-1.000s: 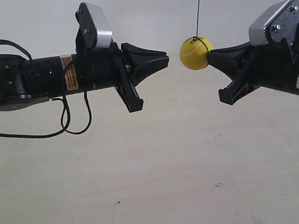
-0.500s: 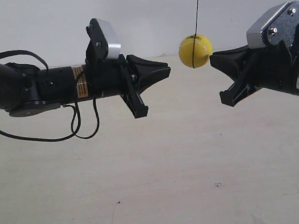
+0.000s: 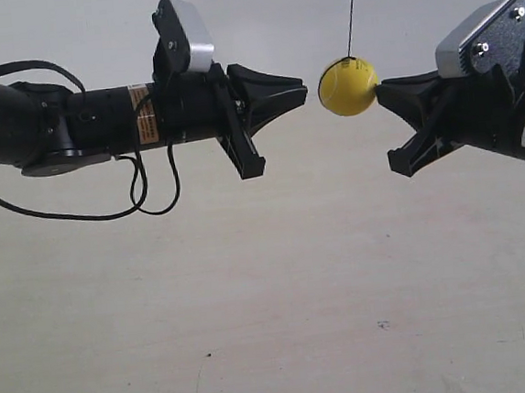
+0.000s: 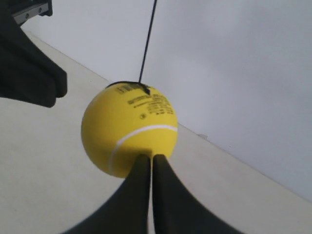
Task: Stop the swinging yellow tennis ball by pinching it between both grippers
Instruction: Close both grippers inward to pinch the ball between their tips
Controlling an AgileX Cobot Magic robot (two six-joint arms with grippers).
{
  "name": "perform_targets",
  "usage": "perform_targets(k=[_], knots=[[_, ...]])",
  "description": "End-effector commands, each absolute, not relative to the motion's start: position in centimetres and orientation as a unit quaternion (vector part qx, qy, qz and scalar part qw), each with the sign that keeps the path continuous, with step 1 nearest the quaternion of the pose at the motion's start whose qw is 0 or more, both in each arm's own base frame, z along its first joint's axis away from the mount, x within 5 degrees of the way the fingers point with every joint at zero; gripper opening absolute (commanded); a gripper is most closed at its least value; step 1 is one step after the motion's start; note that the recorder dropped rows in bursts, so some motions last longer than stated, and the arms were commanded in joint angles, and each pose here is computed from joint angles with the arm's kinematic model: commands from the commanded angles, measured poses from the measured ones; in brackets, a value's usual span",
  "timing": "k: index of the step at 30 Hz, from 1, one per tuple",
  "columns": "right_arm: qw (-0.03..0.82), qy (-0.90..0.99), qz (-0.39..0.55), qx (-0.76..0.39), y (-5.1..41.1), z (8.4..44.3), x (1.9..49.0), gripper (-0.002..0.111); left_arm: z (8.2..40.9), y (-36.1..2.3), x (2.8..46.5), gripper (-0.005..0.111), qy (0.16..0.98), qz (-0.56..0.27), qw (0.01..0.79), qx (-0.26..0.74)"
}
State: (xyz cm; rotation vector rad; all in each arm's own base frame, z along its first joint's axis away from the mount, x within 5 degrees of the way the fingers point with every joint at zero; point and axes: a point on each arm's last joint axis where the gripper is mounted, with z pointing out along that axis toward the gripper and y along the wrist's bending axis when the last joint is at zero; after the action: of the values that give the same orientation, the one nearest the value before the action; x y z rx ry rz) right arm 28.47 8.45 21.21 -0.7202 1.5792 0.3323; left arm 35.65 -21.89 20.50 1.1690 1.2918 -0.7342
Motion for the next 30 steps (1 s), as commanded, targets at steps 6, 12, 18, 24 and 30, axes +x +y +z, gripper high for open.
perform_targets(k=[6, 12, 18, 24, 30], knots=[[0.637, 0.692, 0.137, -0.31, 8.34, 21.31, 28.61, 0.0, 20.98, -22.51, 35.35, 0.005, 0.542, -0.331, 0.578, 0.513], [0.638, 0.691, 0.138, -0.311, 8.35, 21.33, 28.61, 0.0, 20.98, -23.05, 35.0, 0.005, 0.535, -0.331, 0.577, 0.521], [0.638, 0.691, 0.149, -0.307, 8.44, 21.39, 28.55, 0.0, 20.98, -23.2, 34.9, 0.005, 0.533, -0.332, 0.577, 0.523], [0.633, 0.693, 0.154, -0.31, 8.52, 21.3, 28.48, 0.0, 20.98, -23.2, 34.9, 0.005, 0.533, -0.332, 0.577, 0.523], [0.631, 0.693, 0.156, -0.311, 8.55, 21.28, 28.45, 0.0, 20.92, -23.19, 34.98, 0.005, 0.535, -0.331, 0.578, 0.519]])
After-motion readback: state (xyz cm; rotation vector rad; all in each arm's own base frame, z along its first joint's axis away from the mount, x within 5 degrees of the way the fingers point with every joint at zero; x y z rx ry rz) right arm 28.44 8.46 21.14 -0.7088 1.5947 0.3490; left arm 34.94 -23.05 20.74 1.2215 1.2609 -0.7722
